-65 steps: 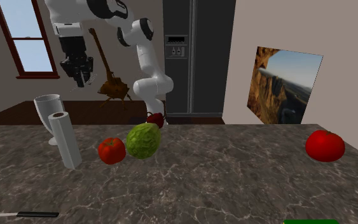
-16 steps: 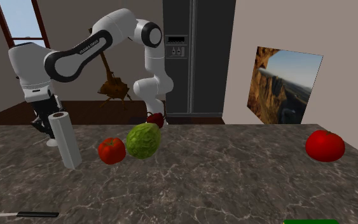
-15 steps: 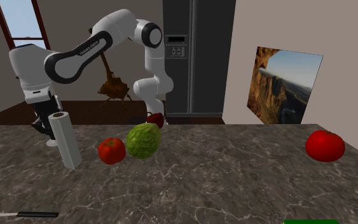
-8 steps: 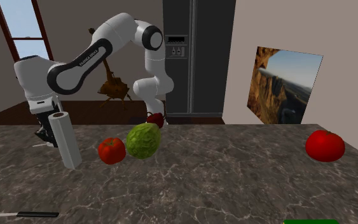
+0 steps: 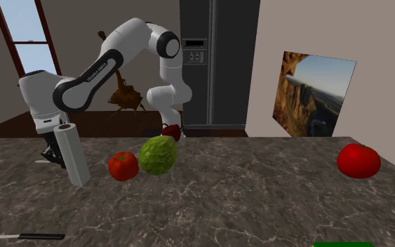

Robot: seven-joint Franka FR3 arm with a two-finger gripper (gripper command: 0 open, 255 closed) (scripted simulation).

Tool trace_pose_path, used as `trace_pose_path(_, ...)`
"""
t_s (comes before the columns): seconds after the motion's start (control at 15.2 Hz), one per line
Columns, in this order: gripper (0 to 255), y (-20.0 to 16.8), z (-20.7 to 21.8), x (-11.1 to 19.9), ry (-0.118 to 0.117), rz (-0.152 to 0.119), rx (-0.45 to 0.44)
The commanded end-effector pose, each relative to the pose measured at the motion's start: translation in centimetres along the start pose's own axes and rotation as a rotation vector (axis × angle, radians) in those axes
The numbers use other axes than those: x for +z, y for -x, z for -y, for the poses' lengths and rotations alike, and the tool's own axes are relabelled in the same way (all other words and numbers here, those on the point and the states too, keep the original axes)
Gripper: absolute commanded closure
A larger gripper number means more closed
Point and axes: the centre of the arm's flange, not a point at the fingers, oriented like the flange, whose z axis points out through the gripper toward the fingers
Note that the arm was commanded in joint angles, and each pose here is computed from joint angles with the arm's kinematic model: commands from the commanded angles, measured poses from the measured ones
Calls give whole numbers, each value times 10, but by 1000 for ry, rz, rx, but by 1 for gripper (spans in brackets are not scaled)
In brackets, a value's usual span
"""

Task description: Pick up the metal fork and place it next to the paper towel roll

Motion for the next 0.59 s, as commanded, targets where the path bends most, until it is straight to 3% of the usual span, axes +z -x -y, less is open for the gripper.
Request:
trace_pose_path(0.0, 255, 0, 0, 1, 0, 0, 0)
trace_pose_path(0.2, 255, 0, 0, 1, 0, 0, 0)
trace_pose_path(0.26, 0, 0, 0, 1, 0, 0, 0)
trace_pose_path(0.53, 0, 0, 0, 0, 0, 0, 0)
